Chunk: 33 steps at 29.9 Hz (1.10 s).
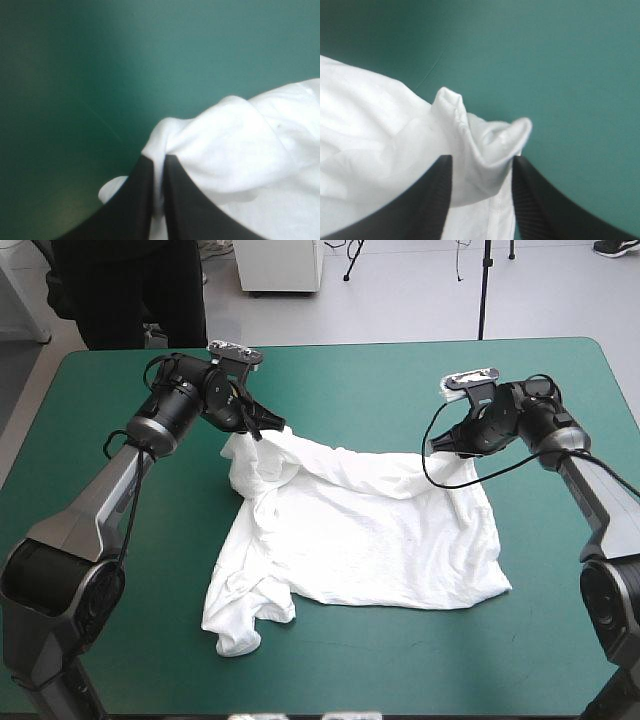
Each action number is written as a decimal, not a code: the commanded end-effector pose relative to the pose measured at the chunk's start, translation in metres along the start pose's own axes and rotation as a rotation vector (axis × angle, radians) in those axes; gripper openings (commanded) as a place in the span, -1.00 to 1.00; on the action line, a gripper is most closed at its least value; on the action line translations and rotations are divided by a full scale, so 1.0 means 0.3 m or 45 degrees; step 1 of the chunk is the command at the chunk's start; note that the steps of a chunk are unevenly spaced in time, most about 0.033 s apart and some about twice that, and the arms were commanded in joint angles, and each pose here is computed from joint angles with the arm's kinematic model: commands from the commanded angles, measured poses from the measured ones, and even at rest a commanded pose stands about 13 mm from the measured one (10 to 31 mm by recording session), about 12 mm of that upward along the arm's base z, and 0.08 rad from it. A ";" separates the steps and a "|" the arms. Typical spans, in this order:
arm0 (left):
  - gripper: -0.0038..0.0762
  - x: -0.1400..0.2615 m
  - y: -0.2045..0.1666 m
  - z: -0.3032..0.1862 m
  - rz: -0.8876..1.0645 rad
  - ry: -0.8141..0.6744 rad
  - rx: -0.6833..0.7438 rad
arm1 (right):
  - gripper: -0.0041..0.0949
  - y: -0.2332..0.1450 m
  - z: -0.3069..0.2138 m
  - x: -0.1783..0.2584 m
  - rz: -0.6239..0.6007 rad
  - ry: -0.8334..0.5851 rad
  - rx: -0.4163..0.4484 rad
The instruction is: Fold the cloth
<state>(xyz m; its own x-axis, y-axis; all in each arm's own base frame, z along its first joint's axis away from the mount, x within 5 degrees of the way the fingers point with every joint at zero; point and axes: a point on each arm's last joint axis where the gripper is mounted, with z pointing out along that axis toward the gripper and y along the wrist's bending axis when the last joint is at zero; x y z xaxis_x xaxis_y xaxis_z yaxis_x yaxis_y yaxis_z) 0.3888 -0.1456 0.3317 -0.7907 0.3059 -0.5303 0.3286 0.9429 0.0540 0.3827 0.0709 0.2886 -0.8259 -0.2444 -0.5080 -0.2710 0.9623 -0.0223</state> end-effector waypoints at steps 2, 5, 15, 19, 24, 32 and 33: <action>-0.26 -0.029 0.008 -0.076 -0.011 -0.112 0.053 | 0.43 -0.016 -0.117 -0.070 -0.027 -0.184 0.051; 0.22 -0.030 0.014 -0.098 0.037 -0.083 0.036 | 0.46 -0.025 -0.168 -0.096 -0.050 -0.189 0.086; 0.44 0.069 0.033 -0.456 0.025 -0.142 0.040 | 0.44 -0.017 -0.491 -0.046 -0.054 -0.183 0.121; 0.44 0.168 0.039 -0.589 -0.009 -0.155 0.044 | 0.44 -0.008 -0.608 -0.005 -0.019 -0.241 0.117; 0.44 0.270 0.037 -0.658 -0.046 -0.172 0.067 | 0.44 0.010 -0.736 0.056 0.017 -0.314 0.088; 0.41 0.442 0.012 -0.486 -0.096 0.138 0.118 | 0.44 0.037 -0.777 0.226 0.061 -0.289 0.048; 0.41 0.460 0.011 -0.461 -0.095 0.176 0.117 | 0.44 0.039 -0.773 0.253 0.071 -0.275 0.046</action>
<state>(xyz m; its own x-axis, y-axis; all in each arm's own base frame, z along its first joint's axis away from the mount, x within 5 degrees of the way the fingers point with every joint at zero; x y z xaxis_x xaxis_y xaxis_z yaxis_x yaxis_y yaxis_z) 0.2206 -0.0848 0.3886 -0.8405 0.2654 -0.4723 0.3219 0.9459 -0.0413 0.2224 0.0406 0.4452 -0.7430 -0.1876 -0.6425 -0.2231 0.9744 -0.0266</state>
